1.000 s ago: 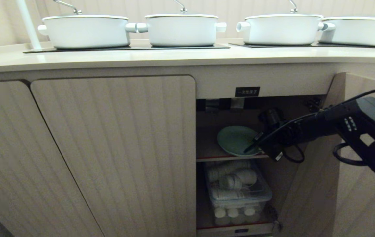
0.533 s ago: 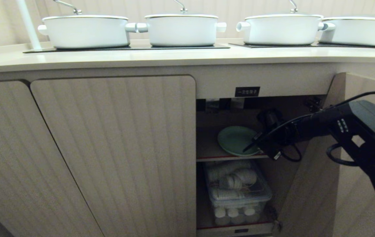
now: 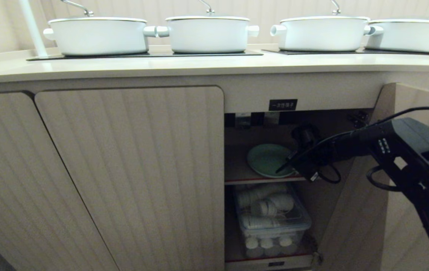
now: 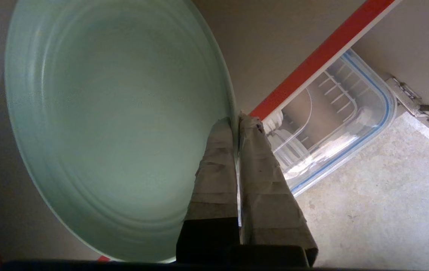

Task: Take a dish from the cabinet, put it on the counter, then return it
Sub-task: Put it back into the cabinet

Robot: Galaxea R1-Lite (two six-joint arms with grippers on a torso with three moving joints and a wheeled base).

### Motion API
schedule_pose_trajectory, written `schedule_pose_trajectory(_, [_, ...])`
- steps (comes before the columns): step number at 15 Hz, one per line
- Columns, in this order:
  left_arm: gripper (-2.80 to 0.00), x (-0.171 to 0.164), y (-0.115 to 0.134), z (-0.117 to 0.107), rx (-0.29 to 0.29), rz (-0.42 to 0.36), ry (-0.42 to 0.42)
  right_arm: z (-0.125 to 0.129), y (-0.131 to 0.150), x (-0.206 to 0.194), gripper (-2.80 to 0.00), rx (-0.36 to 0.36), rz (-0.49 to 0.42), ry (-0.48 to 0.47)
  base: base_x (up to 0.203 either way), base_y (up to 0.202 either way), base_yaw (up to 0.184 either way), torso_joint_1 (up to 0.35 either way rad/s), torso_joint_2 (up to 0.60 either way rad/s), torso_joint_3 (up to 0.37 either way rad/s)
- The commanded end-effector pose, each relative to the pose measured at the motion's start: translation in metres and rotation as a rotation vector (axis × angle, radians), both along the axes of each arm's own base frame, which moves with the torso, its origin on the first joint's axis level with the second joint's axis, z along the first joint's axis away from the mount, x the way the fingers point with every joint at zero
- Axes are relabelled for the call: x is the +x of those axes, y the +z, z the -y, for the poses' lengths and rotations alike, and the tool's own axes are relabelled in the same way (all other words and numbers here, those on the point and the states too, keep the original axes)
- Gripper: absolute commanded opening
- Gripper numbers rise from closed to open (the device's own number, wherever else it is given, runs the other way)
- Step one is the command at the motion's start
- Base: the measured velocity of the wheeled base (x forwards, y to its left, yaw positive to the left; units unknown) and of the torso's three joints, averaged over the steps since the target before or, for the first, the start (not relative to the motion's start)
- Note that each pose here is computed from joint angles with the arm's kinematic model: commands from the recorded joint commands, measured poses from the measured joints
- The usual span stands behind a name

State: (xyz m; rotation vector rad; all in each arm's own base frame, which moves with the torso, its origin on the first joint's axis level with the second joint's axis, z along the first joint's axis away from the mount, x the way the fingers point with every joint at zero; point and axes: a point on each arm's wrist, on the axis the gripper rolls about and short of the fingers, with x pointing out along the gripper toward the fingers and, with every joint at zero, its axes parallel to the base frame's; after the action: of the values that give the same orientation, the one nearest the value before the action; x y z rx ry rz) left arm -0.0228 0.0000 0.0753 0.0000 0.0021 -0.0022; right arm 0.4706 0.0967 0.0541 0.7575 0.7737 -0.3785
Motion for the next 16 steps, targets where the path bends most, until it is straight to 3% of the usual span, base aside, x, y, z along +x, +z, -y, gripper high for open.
schedule_pose_trajectory(1, [-2.8, 0.0, 0.0, 0.0, 0.0, 0.001, 0.0, 0.0, -0.004, 0.001, -2.8, 0.001, -0.009, -0.004, 0.0, 0.0, 0.0, 0.0, 0.0, 0.0])
schedule_pose_trajectory(16, [-2.8, 0.0, 0.0, 0.0, 0.0, 0.001, -0.001, -0.005, -0.01, 0.017, -2.8, -0.01, -0.074, -0.002, 0.0, 0.0, 0.0, 0.0, 0.0, 0.0])
